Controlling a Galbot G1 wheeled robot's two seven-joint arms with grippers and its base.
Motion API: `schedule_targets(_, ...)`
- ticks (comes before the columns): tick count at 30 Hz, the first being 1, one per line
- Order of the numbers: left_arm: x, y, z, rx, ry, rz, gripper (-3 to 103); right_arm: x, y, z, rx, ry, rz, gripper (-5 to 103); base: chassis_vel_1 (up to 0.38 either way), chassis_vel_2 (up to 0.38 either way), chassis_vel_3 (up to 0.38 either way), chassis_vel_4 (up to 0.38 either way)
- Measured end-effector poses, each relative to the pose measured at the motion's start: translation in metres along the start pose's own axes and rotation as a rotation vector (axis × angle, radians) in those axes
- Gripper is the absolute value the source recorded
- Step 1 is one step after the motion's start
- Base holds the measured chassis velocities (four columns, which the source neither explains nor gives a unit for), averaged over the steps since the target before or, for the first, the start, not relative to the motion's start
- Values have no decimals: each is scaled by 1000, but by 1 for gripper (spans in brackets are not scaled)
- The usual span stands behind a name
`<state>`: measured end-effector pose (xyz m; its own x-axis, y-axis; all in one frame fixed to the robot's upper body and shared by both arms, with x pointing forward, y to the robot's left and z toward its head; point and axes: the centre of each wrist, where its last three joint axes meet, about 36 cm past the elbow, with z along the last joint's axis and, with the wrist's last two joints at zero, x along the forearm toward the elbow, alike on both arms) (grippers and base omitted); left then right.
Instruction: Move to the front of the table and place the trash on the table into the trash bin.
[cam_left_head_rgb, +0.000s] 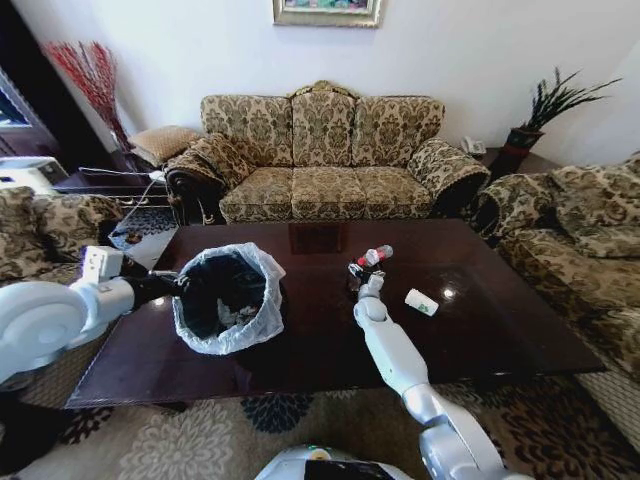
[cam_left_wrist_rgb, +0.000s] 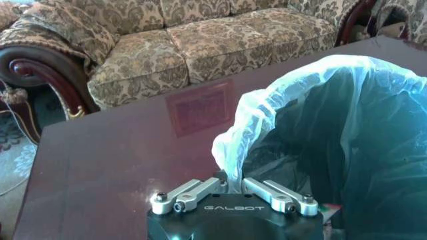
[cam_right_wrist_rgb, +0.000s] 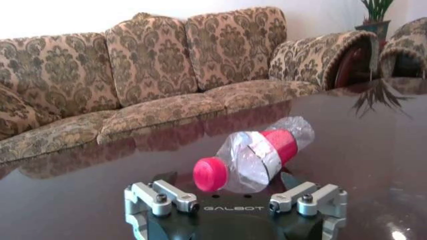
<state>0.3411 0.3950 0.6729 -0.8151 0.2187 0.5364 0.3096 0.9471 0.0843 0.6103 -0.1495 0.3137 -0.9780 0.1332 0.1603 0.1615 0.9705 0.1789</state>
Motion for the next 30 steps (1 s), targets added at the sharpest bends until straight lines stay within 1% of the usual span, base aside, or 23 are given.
schedule_targets(1,0,0,0,1,0,-1,0,-2,0,0,-1,4,1,99,0,0,0,0)
schedule_targets(4,0,0,0,2,-1,-1,0,-4,0,0,-2,6,2,99,0,0,0,0)
schedule_targets(5,0,1,1,4,-2,-1,0,-6,0,0,-4,8,-2,90,0,0,0,0)
schedule_targets(7,0,3,1,8,-5,-5,0,-9,1,-1,0,7,-24,79,0,0,0,0)
schedule_targets(8,0,3,1,8,-5,-5,0,-9,1,-1,0,7,-24,79,0,0,0,0)
schedule_targets(11,-2,4,1,9,-4,-5,0,-10,3,-4,-3,3,-30,63,0,0,0,0)
schedule_targets(13,-2,4,1,8,-5,-4,0,-11,4,-4,-3,4,-31,63,0,0,0,0)
schedule_targets(15,-3,4,2,6,-15,-12,0,-13,4,-2,-1,10,-31,52,0,0,0,0)
schedule_targets(16,-3,4,2,6,-15,-12,0,-13,4,-2,-1,10,-31,52,0,0,0,0)
schedule_targets(18,-3,6,3,5,-25,-28,0,-13,2,-1,-8,15,-31,41,0,0,0,0)
schedule_targets(19,-3,6,3,5,-25,-28,0,-13,2,-1,-8,15,-31,41,0,0,0,0)
schedule_targets(21,-3,6,4,8,-24,-30,0,-12,0,0,-13,19,-32,35,0,0,0,0)
schedule_targets(22,-2,7,4,9,-24,-31,0,-12,0,0,-13,20,-33,33,0,0,0,0)
schedule_targets(26,-2,6,4,9,-25,-31,0,-10,-2,0,-15,19,-34,33,0,0,0,0)
schedule_targets(29,-1,6,5,11,-24,-32,0,1,-4,-5,-24,-5,-54,33,0,0,0,0)
schedule_targets(30,-1,7,6,13,-22,-34,0,9,-4,-13,-50,-40,-88,33,0,0,0,0)
